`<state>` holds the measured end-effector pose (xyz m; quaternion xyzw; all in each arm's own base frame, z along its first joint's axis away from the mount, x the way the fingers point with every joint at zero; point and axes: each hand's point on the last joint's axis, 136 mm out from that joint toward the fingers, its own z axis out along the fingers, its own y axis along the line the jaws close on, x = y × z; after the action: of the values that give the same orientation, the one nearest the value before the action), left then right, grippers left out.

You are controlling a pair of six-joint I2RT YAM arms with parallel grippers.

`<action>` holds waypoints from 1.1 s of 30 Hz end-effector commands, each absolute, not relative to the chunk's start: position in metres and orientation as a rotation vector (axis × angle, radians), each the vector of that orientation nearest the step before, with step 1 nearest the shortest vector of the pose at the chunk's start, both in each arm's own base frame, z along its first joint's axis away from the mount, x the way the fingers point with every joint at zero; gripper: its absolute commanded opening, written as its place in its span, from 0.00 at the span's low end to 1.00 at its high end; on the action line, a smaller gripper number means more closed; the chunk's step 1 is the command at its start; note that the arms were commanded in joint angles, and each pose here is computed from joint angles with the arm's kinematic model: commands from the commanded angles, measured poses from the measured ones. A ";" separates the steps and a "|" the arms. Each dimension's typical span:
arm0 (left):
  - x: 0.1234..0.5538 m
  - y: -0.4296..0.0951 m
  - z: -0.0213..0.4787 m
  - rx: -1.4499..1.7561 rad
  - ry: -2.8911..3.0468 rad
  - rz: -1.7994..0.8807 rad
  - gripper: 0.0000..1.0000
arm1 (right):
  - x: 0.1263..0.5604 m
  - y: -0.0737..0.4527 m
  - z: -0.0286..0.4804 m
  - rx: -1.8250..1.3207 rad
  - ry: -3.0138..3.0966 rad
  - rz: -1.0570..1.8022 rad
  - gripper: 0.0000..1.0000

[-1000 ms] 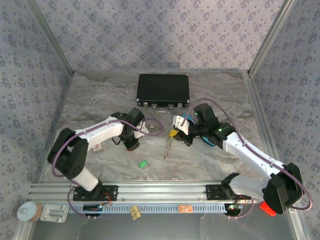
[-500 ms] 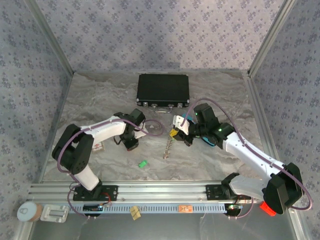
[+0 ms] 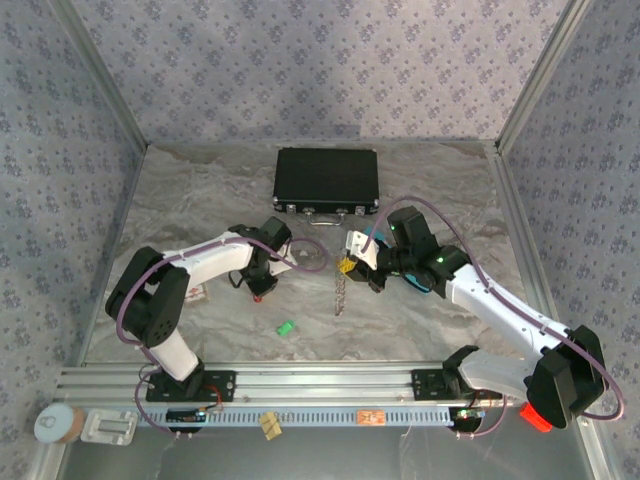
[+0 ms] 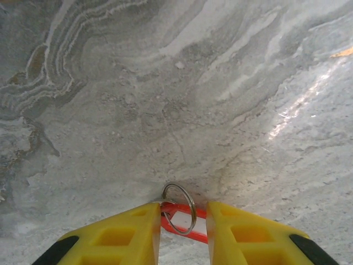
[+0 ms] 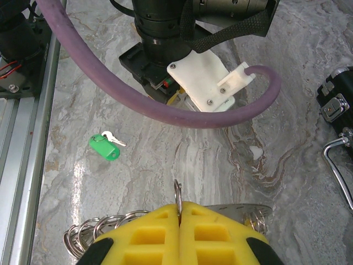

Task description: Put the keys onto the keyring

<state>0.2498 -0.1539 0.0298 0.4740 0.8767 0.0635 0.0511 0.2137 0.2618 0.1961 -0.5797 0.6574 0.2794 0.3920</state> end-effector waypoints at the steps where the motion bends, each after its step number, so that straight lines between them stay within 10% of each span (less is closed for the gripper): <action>1: 0.258 -0.155 0.033 1.451 2.650 0.215 0.26 | 0.211 0.265 0.214 -1.484 1.607 0.708 0.00; 33: 0.262 -0.151 0.035 1.459 2.642 0.264 0.07 | 0.210 0.265 0.215 -1.487 1.608 0.703 0.00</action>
<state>0.2556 -0.1511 0.0256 0.4792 0.8726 0.0810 0.0481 0.2114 0.2617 0.1942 -0.5832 0.6570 0.2795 0.3874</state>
